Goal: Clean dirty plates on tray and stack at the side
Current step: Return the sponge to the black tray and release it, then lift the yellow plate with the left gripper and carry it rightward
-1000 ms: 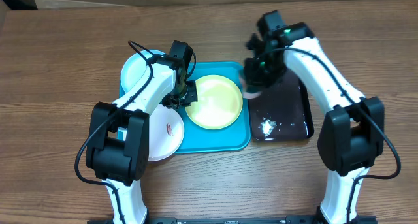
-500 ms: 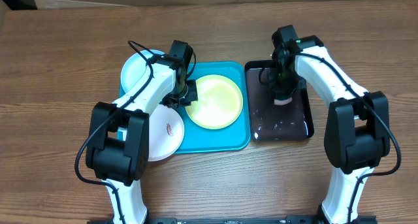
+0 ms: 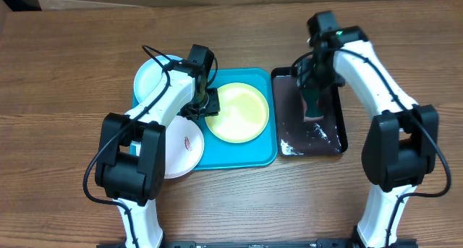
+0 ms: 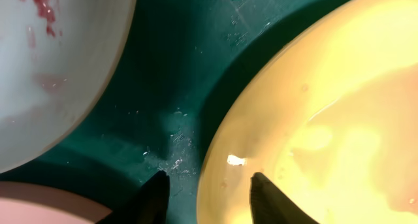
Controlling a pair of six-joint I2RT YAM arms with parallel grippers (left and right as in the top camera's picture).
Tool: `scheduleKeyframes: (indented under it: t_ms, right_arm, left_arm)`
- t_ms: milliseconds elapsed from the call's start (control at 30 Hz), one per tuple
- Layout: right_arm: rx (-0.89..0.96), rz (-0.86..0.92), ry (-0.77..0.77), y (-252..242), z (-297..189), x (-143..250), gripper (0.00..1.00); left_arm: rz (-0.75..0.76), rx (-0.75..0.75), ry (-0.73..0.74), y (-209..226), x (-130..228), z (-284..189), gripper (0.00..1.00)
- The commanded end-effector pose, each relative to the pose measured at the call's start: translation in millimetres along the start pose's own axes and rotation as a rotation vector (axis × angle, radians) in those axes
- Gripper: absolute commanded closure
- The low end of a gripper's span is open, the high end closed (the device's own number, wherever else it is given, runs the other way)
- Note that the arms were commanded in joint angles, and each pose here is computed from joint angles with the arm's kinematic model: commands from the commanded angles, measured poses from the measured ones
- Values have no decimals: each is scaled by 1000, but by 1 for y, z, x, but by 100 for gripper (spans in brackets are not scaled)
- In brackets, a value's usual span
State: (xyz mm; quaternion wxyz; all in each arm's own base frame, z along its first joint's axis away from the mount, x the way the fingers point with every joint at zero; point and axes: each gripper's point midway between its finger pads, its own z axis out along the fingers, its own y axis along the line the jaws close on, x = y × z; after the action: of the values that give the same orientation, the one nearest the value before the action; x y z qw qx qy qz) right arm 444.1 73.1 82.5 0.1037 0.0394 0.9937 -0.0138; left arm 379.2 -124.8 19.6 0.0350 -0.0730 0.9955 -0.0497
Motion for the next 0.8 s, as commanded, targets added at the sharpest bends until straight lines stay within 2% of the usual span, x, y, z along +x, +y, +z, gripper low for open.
scheduleKeyframes:
  t_ms: [0, 267, 300, 333, 367, 400, 433, 467, 600, 767]
  right_arm:
    - [-11, 130, -57, -30, -20, -20, 28]
    - [-5, 293, -7, -101, -16, -16, 29]
    - [-2, 314, -4, -110, -15, -15, 28]
    - [3, 332, 0, -118, -14, -13, 19]
    - [6, 345, 2, -125, -14, -13, 12]
    - [9, 356, 3, -130, -14, -12, 0]
    - [11, 366, 2, -135, -14, -12, 0]
    - [13, 374, 2, -138, -14, -12, 0]
    - [18, 399, 1, -150, -14, -11, 0]
    - [18, 403, -10, -152, -14, -13, 0]
  left_arm:
    - [-13, 1, 15, -2, 5, 7, 61]
    - [-29, 2, 4, 2, 8, 20, 62]
    - [-34, 3, 3, 2, 9, 23, 62]
    - [-34, 3, 3, 3, 10, 25, 63]
    - [-34, 2, 4, 3, 11, 25, 66]
    - [-34, 2, 5, 3, 11, 25, 77]
    - [-33, 2, 5, 3, 11, 25, 90]
    - [-33, 2, 4, 3, 11, 25, 96]
    - [-15, -3, 10, 3, 7, 16, 96]
    - [4, -50, -37, 8, -18, -16, 96]
